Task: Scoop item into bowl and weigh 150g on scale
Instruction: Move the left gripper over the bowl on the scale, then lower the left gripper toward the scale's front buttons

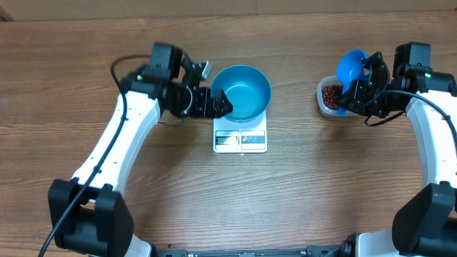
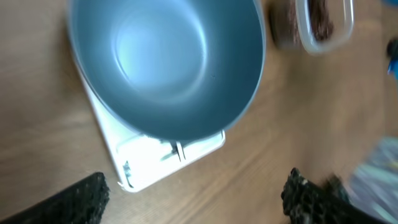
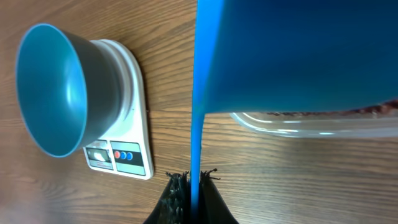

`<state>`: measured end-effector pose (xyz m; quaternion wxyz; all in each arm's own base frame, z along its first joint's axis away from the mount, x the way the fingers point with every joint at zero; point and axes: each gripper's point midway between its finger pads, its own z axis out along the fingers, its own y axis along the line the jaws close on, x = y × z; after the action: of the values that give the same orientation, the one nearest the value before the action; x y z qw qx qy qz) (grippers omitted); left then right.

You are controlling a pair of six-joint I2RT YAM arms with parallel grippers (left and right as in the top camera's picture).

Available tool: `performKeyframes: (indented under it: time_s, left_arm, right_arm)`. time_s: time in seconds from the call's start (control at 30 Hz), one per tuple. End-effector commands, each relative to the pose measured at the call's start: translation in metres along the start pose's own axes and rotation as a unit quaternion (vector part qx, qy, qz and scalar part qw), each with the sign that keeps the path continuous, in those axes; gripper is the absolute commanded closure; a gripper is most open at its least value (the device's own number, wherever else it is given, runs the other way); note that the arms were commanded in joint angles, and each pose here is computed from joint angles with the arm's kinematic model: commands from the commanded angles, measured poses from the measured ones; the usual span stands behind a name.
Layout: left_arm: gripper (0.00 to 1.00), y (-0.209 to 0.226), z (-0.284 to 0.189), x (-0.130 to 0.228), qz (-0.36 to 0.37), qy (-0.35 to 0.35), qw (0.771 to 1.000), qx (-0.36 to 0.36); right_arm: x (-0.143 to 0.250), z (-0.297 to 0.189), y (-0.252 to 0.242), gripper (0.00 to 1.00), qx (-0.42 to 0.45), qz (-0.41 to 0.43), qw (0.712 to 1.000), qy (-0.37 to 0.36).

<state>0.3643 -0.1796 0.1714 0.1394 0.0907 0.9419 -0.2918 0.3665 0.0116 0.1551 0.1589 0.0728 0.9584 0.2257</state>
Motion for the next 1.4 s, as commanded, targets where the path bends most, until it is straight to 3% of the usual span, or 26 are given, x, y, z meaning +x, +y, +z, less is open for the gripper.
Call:
performKeyframes:
  time_s: [0.0, 0.1, 0.17, 0.2, 0.23, 0.27, 0.57, 0.67, 0.9, 1.37]
  left_arm:
    - [0.16, -0.006, -0.033, -0.033, 0.015, -0.053, 0.994, -0.094]
    - [0.34, -0.016, -0.05, -0.039, 0.018, -0.07, 0.985, -0.155]
    - [0.62, -0.021, -0.049, -0.035, 0.022, -0.07, 0.981, -0.177]
    - [0.69, -0.023, -0.046, -0.032, 0.026, -0.066, 0.981, -0.183]
    - [0.92, -0.027, -0.039, -0.025, 0.03, -0.054, 0.98, -0.192]
    - [0.96, -0.028, -0.035, -0.022, 0.031, -0.047, 0.979, -0.196]
    - [0.96, -0.053, 0.046, 0.049, 0.085, 0.12, 0.972, -0.182]
    - [0.96, -0.064, 0.063, 0.067, 0.134, 0.152, 0.964, -0.175]
    - [0.96, -0.058, 0.062, 0.081, 0.194, 0.153, 0.933, -0.263]
    - [0.96, -0.032, 0.109, 0.104, 0.267, 0.164, 0.922, -0.229]
  right_arm:
    - [-0.002, -0.001, -0.005, 0.96, 0.017, 0.001, 1.0, -0.004]
    - [-0.003, -0.002, -0.017, 0.96, 0.054, 0.007, 0.998, -0.007]
    - [-0.004, -0.003, -0.022, 0.96, 0.069, 0.021, 0.997, -0.009]
    - [-0.004, -0.003, -0.023, 0.96, 0.07, 0.024, 0.997, -0.01]
    - [-0.004, -0.003, -0.023, 0.96, 0.07, 0.025, 0.997, -0.01]
    - [-0.004, -0.003, -0.023, 0.96, 0.07, 0.025, 0.997, -0.01]
    - [-0.003, -0.003, -0.022, 0.96, 0.07, 0.024, 0.997, -0.009]
    - [-0.004, -0.003, -0.022, 0.96, 0.07, 0.024, 0.997, -0.01]
    - [-0.003, -0.003, -0.022, 0.96, 0.07, 0.024, 0.997, -0.009]
    - [-0.005, -0.003, -0.022, 0.96, 0.07, 0.023, 0.997, -0.013]
